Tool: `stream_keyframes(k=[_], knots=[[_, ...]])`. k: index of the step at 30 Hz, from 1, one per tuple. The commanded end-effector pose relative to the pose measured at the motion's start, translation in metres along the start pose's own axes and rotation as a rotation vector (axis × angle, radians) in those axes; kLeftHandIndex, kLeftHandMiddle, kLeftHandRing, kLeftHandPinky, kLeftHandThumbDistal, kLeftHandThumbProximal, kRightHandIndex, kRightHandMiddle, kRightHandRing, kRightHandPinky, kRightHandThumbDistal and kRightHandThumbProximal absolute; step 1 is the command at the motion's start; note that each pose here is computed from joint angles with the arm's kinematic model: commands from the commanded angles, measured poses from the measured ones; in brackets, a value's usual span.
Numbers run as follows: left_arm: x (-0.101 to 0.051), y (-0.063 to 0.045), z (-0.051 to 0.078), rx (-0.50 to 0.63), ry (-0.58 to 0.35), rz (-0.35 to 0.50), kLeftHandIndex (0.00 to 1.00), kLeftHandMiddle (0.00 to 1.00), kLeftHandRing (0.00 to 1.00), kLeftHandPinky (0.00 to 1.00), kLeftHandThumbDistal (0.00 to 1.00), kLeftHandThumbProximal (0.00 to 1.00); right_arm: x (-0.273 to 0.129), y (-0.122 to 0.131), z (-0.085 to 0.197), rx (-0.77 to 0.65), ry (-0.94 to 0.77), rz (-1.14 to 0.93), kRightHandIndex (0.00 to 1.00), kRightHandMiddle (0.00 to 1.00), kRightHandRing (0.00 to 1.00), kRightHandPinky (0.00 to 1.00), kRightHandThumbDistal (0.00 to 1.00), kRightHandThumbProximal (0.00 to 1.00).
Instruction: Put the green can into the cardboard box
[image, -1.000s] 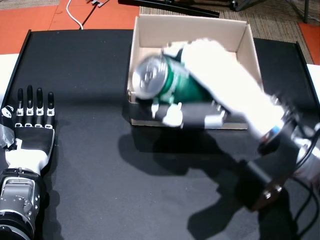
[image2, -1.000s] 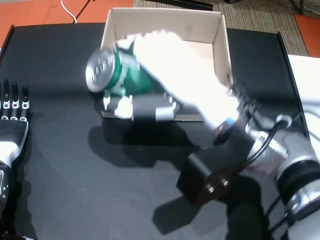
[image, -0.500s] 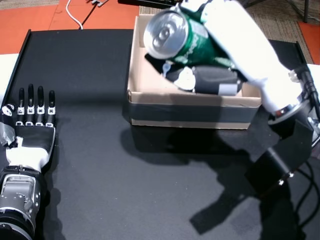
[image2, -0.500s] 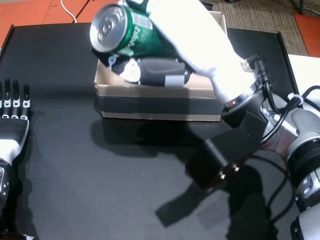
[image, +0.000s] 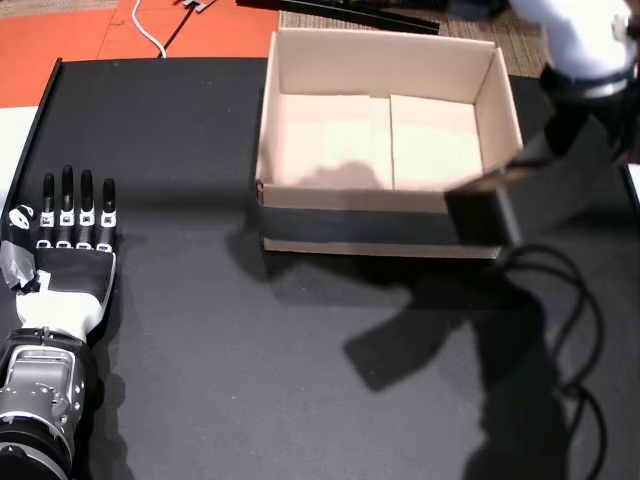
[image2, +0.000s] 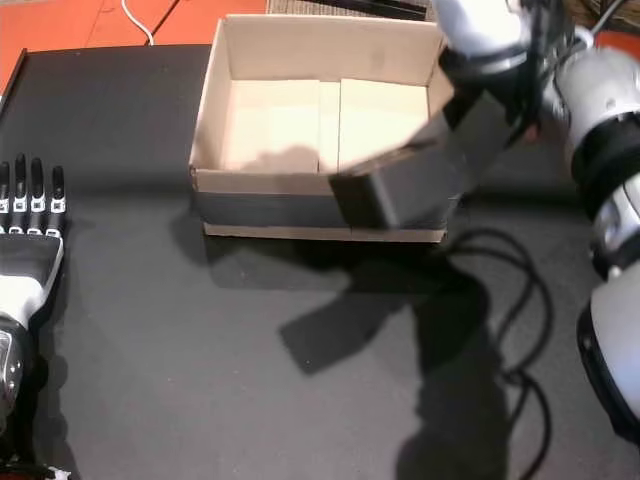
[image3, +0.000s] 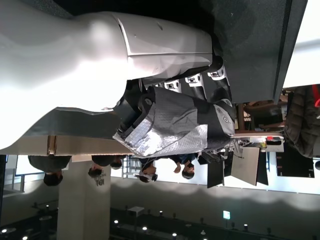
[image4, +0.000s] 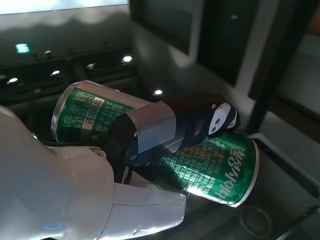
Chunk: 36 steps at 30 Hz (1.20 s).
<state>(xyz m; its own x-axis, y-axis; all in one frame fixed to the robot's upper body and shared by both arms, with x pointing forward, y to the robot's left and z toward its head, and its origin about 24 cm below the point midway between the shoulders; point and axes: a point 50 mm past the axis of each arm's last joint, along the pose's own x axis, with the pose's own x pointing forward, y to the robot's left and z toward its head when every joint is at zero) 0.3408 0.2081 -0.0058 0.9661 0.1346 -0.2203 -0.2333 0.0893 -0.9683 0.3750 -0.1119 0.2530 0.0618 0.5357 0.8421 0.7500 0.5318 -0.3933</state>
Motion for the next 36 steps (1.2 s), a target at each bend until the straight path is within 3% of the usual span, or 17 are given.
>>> stream_keyframes(k=[1,5,7,9,11,12,14,20,24,30,33,34,35,36], knots=[[-0.013,0.029,-0.011,-0.004,0.04,0.123,0.55,0.55,0.66,0.79,0.0,0.51,0.013,-0.002,-0.004,-0.004,0.048,-0.024,0.0,0.0,0.09,0.08,0.09,0.69],[-0.013,0.029,-0.011,0.005,0.037,0.122,0.54,0.54,0.65,0.79,0.0,0.53,0.012,0.002,-0.008,-0.022,0.067,0.084,0.0,0.0,0.11,0.09,0.05,0.64],[-0.013,0.029,-0.01,0.003,0.037,0.121,0.53,0.54,0.65,0.78,0.0,0.54,0.009,0.004,-0.013,-0.055,0.074,0.189,0.0,0.0,0.12,0.07,0.09,0.63],[-0.013,0.029,-0.01,-0.001,0.035,0.126,0.53,0.54,0.64,0.77,0.0,0.55,0.005,0.006,-0.019,-0.103,0.081,0.286,0.0,0.0,0.12,0.04,0.14,0.55],[-0.013,0.029,-0.01,-0.004,0.034,0.131,0.55,0.55,0.65,0.77,0.0,0.57,0.001,0.007,-0.026,-0.142,0.104,0.384,0.0,0.0,0.12,0.02,0.28,0.35],[-0.012,0.029,-0.01,-0.005,0.034,0.13,0.56,0.56,0.66,0.78,0.0,0.58,-0.001,0.008,-0.028,-0.153,0.121,0.426,0.0,0.0,0.12,0.02,0.29,0.3],[-0.013,0.029,-0.011,-0.003,0.033,0.126,0.56,0.55,0.66,0.78,0.0,0.59,-0.005,0.01,-0.036,-0.171,0.182,0.535,0.0,0.0,0.16,0.04,0.22,0.37],[-0.014,0.031,-0.011,-0.017,0.034,0.12,0.52,0.52,0.63,0.74,0.0,0.57,-0.014,0.013,-0.049,-0.139,0.371,0.717,0.0,0.0,0.1,0.07,0.15,0.35],[-0.014,0.032,-0.011,-0.017,0.032,0.128,0.52,0.51,0.63,0.76,0.0,0.56,-0.018,0.014,-0.051,-0.116,0.415,0.759,0.0,0.02,0.14,0.05,0.11,0.46],[-0.014,0.031,-0.012,-0.02,0.032,0.127,0.53,0.52,0.63,0.73,0.0,0.53,-0.021,0.015,-0.05,-0.042,0.485,0.754,0.0,0.04,0.19,0.06,0.09,0.44],[-0.014,0.031,-0.013,-0.017,0.035,0.128,0.53,0.52,0.62,0.74,0.0,0.54,-0.025,0.021,-0.046,0.001,0.519,0.757,0.0,0.07,0.21,0.07,0.04,0.54],[-0.014,0.031,-0.013,-0.011,0.037,0.128,0.53,0.52,0.61,0.74,0.0,0.55,-0.027,0.023,-0.043,0.024,0.535,0.76,0.0,0.06,0.21,0.07,0.04,0.51],[-0.014,0.03,-0.014,-0.007,0.038,0.126,0.53,0.51,0.6,0.74,0.0,0.55,-0.029,0.026,-0.041,0.042,0.549,0.768,0.02,0.08,0.25,0.19,0.06,0.48],[-0.014,0.03,-0.014,-0.005,0.04,0.122,0.53,0.52,0.61,0.74,0.0,0.56,-0.03,0.029,-0.038,0.058,0.558,0.776,0.0,0.07,0.21,0.22,0.07,0.43]])
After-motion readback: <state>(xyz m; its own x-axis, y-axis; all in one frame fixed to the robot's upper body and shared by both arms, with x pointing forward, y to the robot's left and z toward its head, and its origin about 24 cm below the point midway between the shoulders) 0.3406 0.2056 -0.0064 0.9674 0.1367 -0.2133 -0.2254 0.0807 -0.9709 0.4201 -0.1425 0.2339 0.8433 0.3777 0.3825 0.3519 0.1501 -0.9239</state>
